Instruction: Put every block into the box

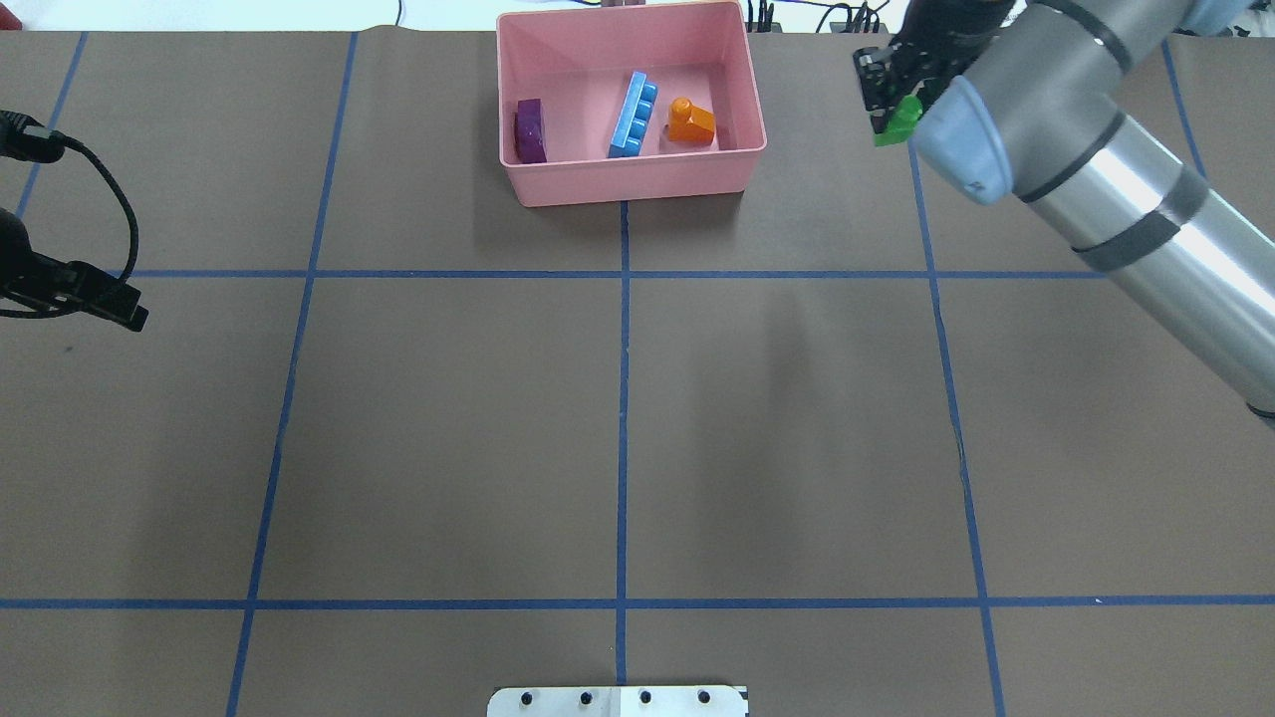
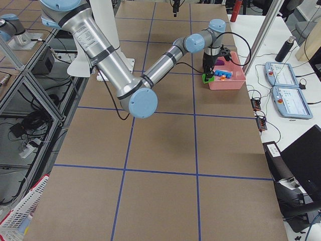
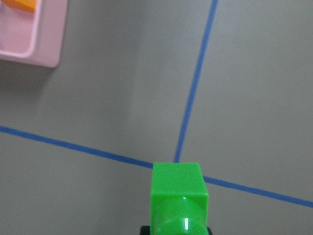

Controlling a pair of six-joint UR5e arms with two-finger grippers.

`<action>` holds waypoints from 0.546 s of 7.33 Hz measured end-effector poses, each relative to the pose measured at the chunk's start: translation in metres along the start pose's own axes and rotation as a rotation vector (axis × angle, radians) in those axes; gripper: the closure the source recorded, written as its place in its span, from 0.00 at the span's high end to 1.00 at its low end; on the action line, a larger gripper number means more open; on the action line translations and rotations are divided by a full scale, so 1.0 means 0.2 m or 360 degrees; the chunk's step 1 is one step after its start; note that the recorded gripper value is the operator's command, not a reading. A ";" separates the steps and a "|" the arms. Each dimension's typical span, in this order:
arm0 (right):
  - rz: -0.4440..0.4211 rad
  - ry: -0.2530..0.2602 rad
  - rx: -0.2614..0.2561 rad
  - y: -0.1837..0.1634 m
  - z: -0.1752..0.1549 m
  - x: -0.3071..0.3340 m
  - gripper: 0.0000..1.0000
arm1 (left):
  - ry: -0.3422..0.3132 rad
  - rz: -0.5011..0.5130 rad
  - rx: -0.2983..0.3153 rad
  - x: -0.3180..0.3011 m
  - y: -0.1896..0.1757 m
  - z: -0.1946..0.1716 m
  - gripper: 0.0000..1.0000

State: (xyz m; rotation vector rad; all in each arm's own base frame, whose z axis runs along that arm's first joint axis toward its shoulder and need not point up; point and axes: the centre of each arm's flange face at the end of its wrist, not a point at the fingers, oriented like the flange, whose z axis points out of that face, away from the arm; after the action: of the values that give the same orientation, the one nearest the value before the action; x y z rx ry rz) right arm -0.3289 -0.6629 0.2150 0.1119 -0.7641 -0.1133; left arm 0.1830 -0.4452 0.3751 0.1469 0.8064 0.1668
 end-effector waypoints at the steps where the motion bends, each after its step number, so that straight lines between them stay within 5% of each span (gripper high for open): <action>1: 0.0035 -0.0029 0.0047 -0.12 0.09 -0.14 0.00 | 0.0000 -0.0005 -0.0002 0.00 0.00 0.00 1.00; 4: 0.0064 -0.0018 0.0202 -0.46 0.17 -0.39 0.00 | -0.0002 -0.0010 -0.0007 0.00 -0.01 0.02 1.00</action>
State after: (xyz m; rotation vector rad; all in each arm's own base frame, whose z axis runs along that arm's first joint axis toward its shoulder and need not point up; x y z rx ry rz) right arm -0.4146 -0.7451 0.1731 0.2164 -0.7841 -0.0272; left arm 0.1856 -0.4472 0.3769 0.1400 0.8051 0.1625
